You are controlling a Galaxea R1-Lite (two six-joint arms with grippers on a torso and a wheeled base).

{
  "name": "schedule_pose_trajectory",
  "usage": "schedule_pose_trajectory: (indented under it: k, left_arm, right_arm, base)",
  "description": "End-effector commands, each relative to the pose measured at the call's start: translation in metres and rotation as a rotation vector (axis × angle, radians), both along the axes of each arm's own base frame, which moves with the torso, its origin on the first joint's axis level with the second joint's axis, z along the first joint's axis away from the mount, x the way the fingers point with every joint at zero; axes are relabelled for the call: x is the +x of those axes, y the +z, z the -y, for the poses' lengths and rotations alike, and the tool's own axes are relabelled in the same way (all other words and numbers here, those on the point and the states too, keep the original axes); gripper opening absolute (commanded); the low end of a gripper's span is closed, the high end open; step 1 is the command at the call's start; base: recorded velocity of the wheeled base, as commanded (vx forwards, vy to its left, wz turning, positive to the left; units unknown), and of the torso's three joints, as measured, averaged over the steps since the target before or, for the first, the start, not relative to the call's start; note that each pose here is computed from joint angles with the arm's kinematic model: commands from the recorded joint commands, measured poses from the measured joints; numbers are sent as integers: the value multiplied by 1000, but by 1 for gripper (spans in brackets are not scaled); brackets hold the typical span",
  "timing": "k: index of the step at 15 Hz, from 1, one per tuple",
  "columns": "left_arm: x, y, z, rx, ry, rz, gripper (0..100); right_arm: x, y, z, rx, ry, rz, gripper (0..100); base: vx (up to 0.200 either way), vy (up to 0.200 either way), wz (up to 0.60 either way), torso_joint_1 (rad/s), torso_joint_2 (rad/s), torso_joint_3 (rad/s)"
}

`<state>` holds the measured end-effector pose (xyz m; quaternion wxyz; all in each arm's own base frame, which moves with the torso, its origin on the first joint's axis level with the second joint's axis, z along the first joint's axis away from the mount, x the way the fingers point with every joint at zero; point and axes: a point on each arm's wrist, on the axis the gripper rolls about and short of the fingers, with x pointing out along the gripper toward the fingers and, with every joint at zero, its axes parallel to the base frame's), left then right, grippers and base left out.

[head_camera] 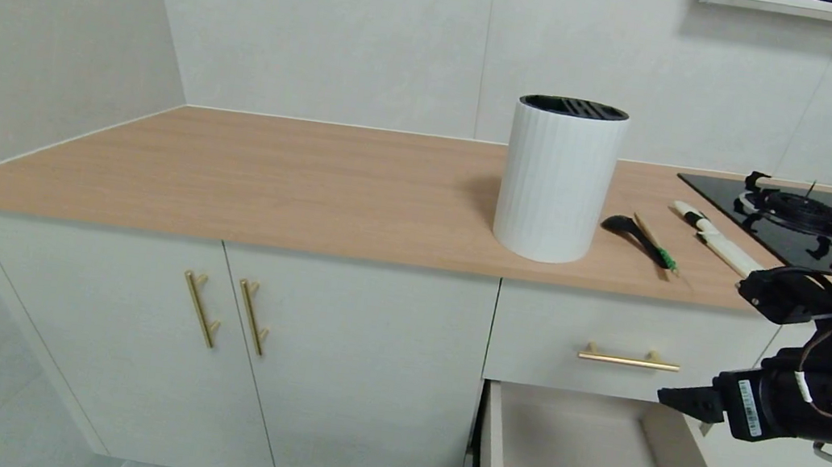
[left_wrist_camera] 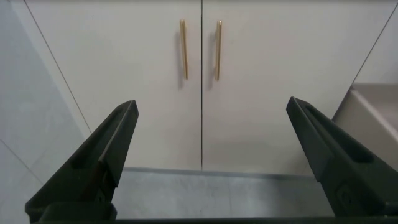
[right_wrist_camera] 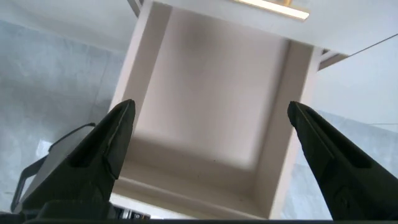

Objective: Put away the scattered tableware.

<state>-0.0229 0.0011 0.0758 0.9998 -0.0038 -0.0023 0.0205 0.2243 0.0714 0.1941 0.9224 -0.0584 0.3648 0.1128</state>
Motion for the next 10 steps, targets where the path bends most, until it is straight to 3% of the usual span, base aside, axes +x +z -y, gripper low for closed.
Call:
schedule_pose_trajectory:
  k: [1,4,6,8,10]
  left_arm:
    - [0,0,0,0,0,-1,100]
    - [0,0,0,0,0,-1,100]
    - [0,0,0,0,0,-1,100]
    - [0,0,0,0,0,-1,100]
    - [0,0,0,0,0,-1,100]
  right_arm:
    - [0,0,0,0,1,-1,100]
    - [3,-2,-1,-1,0,2,100]
    - [12,-3,-4,22,-2,75,100]
    - [26,9,-8,58,-5,188,100]
    - [55,31,-8,62,-48,225,100]
  base:
    - [0,0,0,203,-476,-281]
    - [0,0,0,193,-455,-264]
    - [0,0,0,80,-183,-100]
    - [0,0,0,16,-35,-23]
    - [0,0,0,0,0,0]
